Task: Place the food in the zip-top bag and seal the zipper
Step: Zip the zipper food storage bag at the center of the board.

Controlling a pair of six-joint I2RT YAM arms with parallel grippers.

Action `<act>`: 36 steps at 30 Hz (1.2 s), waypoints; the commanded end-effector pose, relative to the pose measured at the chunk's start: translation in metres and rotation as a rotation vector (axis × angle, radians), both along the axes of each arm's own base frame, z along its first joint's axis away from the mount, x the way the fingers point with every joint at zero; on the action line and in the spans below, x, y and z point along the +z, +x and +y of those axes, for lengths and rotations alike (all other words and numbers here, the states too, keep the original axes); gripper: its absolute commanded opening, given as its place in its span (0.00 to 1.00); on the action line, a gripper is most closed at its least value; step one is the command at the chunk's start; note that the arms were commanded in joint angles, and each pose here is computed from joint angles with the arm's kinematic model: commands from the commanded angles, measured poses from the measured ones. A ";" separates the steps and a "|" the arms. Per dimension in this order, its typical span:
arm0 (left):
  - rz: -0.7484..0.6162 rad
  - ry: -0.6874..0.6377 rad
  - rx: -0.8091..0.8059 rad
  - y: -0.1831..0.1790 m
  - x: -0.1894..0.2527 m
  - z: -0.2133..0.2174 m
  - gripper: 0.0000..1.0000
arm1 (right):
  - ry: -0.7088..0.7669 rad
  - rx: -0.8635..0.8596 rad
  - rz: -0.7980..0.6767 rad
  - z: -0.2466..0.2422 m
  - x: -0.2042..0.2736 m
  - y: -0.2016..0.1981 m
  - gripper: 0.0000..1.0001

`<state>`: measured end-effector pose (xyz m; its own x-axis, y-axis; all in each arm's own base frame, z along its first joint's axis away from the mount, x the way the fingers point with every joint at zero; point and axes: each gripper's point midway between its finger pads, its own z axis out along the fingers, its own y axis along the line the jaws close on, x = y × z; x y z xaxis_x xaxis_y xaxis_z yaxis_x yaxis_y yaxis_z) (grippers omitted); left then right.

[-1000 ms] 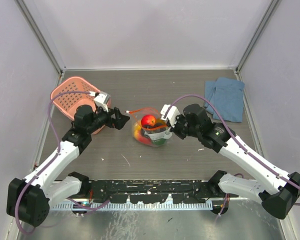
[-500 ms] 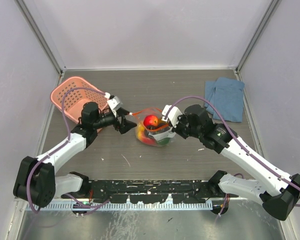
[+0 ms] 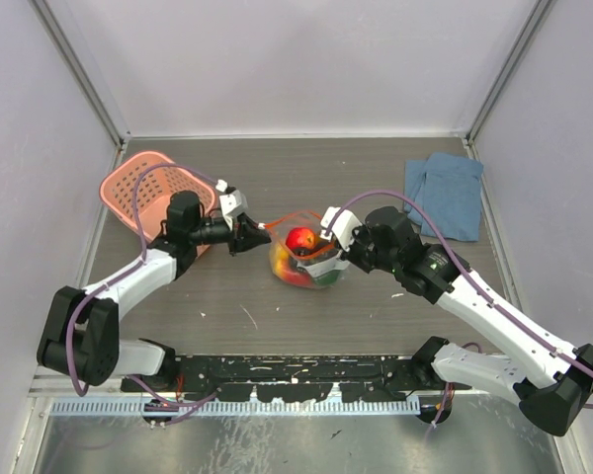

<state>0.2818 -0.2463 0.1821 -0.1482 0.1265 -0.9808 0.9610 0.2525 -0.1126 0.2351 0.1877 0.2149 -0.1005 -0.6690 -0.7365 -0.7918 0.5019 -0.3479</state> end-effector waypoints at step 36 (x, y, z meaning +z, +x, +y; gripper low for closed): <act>0.024 0.034 -0.017 -0.020 0.010 0.010 0.32 | 0.008 0.012 -0.125 -0.011 0.014 0.000 0.01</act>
<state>0.2517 -0.2329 0.1684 -0.2333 0.2015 -0.9513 0.9516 0.2485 -0.1807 0.2335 0.1655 0.2066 -0.0654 -0.7201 -0.6908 -0.7557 0.4878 -0.4369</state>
